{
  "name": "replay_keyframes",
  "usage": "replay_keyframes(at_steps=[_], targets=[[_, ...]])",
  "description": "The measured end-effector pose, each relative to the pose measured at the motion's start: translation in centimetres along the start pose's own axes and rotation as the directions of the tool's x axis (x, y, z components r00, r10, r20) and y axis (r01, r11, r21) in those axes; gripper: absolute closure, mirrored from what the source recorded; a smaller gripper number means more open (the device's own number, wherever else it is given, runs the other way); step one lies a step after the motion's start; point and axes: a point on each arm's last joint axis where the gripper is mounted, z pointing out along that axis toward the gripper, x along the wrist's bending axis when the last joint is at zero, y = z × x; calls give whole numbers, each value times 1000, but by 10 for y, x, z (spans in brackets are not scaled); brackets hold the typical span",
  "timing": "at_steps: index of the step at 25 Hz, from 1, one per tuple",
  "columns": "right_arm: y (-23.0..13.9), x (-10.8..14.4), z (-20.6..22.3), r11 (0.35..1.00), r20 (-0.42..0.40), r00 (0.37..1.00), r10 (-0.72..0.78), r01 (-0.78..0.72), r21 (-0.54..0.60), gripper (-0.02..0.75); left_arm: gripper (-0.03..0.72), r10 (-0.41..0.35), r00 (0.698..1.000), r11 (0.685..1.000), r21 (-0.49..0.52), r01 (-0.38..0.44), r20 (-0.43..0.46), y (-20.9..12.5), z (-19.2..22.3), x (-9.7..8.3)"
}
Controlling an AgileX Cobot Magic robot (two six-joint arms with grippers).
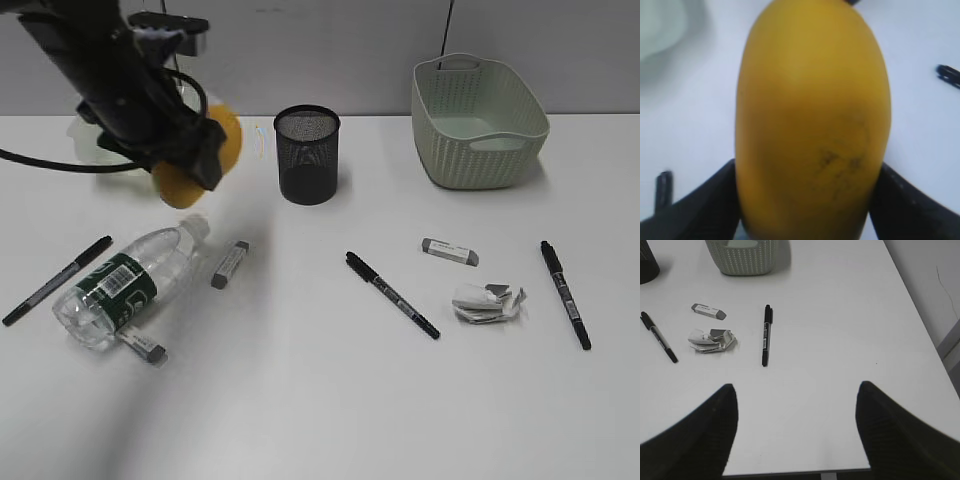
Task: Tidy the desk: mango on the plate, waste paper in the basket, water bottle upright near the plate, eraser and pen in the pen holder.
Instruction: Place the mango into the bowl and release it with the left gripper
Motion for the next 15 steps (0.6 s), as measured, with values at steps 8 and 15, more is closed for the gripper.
replay_keyframes(at_steps=[8,15], targets=[[0,0,0,1000,0,1000,0,0,0,154,136,-209,975,963,-189,191,-78,7,-11,89],[0,0,0,1000,0,1000,0,0,0,154,136,-330,939,899,-336,280,-99,17,1,142]])
